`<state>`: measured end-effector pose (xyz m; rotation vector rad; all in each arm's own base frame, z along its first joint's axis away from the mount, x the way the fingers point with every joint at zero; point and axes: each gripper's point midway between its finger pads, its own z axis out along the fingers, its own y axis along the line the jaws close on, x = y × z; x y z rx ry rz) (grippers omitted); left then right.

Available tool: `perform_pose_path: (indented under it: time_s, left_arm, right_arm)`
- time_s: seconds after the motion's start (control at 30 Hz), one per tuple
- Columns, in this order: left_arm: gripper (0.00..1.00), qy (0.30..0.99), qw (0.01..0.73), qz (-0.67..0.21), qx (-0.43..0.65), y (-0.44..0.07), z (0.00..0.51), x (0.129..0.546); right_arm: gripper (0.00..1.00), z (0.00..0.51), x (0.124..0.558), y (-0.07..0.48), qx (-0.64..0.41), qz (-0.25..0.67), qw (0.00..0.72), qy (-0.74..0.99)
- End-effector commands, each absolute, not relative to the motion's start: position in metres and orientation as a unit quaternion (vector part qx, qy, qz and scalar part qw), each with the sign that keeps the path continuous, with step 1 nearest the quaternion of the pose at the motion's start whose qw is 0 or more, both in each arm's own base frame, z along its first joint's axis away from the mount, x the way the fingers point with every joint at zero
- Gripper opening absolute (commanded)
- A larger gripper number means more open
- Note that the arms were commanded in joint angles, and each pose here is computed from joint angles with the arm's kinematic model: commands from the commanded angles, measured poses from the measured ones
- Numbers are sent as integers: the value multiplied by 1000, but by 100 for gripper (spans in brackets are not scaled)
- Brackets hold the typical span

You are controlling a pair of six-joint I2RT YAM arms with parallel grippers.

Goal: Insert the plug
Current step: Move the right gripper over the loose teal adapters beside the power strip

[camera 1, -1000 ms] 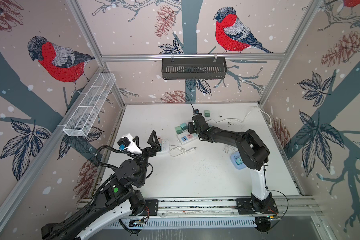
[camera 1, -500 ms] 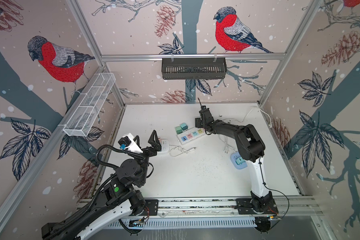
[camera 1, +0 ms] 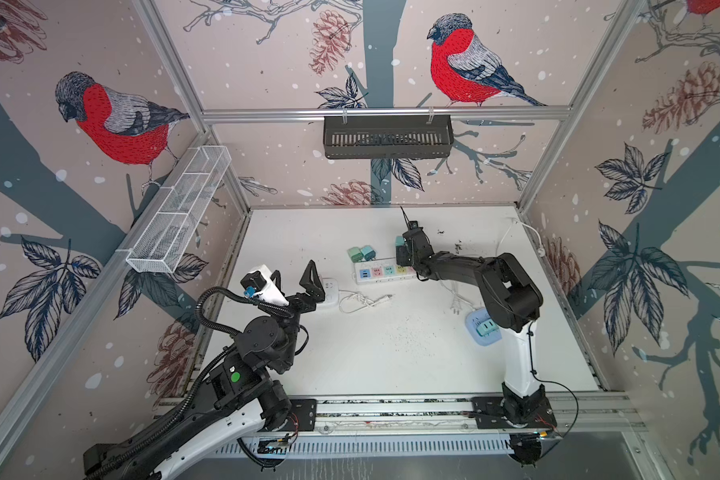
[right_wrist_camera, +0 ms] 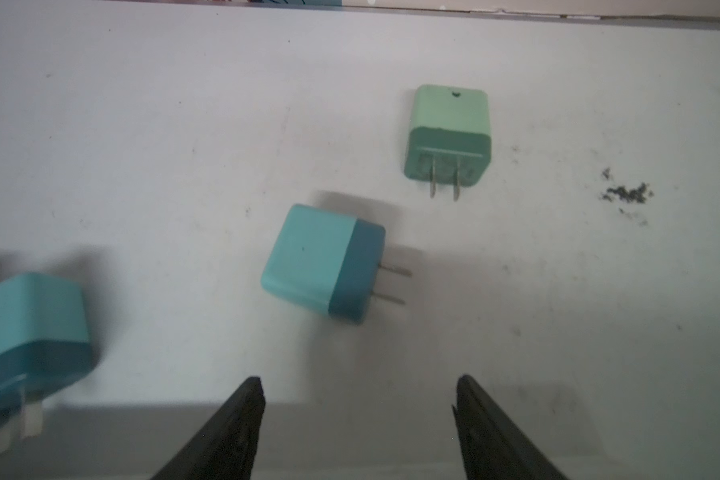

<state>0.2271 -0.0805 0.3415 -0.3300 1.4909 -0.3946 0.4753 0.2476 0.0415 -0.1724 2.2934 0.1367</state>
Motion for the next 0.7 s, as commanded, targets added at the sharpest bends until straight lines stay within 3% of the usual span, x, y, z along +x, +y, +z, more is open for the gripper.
perform_pose_path:
  time_s: [0.0,0.33,0.67]
  left_arm:
    - [97,657,711,-196,-159,-80,352,226]
    - [97,659,710,-193,-157,-83,351,229]
    - [97,662,709,-186,-157,-85,350,231]
  right_arm:
    - [74,19,438,231,-57,44,360,930]
    - [75,13,381,213,-54,55,357,931]
    - [75,50,394,226,-49,81,391,915]
